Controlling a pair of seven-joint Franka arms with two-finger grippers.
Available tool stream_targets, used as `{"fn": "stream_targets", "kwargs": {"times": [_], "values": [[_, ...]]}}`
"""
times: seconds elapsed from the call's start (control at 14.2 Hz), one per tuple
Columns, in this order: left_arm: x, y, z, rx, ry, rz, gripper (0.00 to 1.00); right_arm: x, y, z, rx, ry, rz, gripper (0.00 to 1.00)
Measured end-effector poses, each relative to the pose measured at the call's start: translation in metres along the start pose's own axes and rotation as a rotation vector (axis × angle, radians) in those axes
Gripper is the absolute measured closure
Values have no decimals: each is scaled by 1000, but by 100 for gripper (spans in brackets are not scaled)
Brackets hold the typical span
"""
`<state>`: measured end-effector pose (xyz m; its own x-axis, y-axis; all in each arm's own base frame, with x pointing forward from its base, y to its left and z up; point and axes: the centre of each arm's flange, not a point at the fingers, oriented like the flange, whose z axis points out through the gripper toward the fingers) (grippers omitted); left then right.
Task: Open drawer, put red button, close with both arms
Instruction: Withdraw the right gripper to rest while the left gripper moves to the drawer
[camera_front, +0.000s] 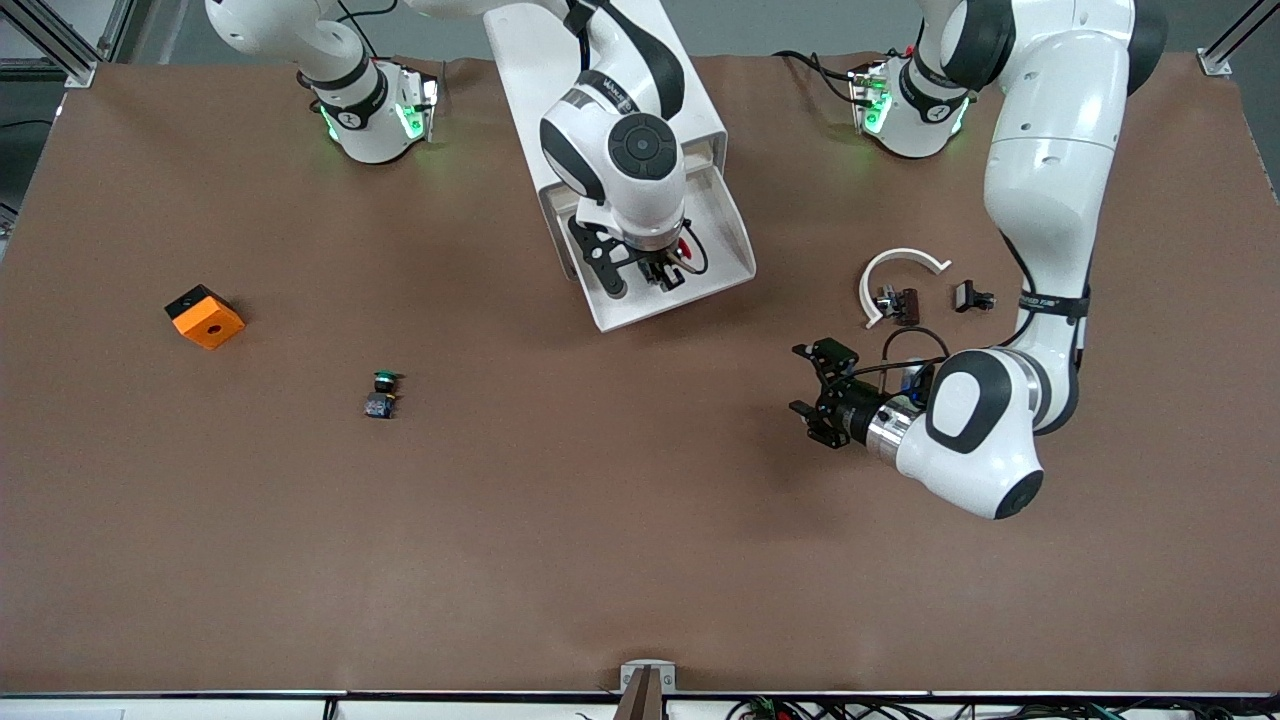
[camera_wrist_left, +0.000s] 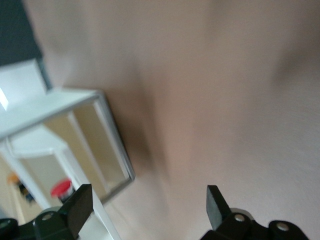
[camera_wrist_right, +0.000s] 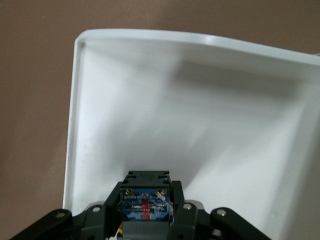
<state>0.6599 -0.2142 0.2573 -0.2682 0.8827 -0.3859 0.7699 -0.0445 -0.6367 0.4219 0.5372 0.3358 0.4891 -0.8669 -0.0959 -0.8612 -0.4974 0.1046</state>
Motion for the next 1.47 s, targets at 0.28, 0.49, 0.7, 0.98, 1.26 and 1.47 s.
{"fn": "stream_targets", "kwargs": {"times": [0.28, 0.49, 0.7, 0.98, 1.26, 1.47], "values": [[-4, -22, -30, -77, 191, 256, 0, 1, 0, 1, -1, 1, 3, 34], [-17, -44, -52, -95, 263, 507, 0, 2, -2, -4, 6, -1, 3, 6], [-26, -55, -48, -71, 316, 634, 0, -1, 3, -41, 37, -19, -4, 0], [-43, -53, -18, -74, 381, 747, 0, 0, 32, -124, 53, -46, -21, 0], [-54, -75, 18, -97, 484, 901, 0, 19, 63, -188, 51, -53, -49, 0], [-65, -107, 47, -112, 551, 1021, 0, 57, 86, -233, 32, -52, -157, 0]]}}
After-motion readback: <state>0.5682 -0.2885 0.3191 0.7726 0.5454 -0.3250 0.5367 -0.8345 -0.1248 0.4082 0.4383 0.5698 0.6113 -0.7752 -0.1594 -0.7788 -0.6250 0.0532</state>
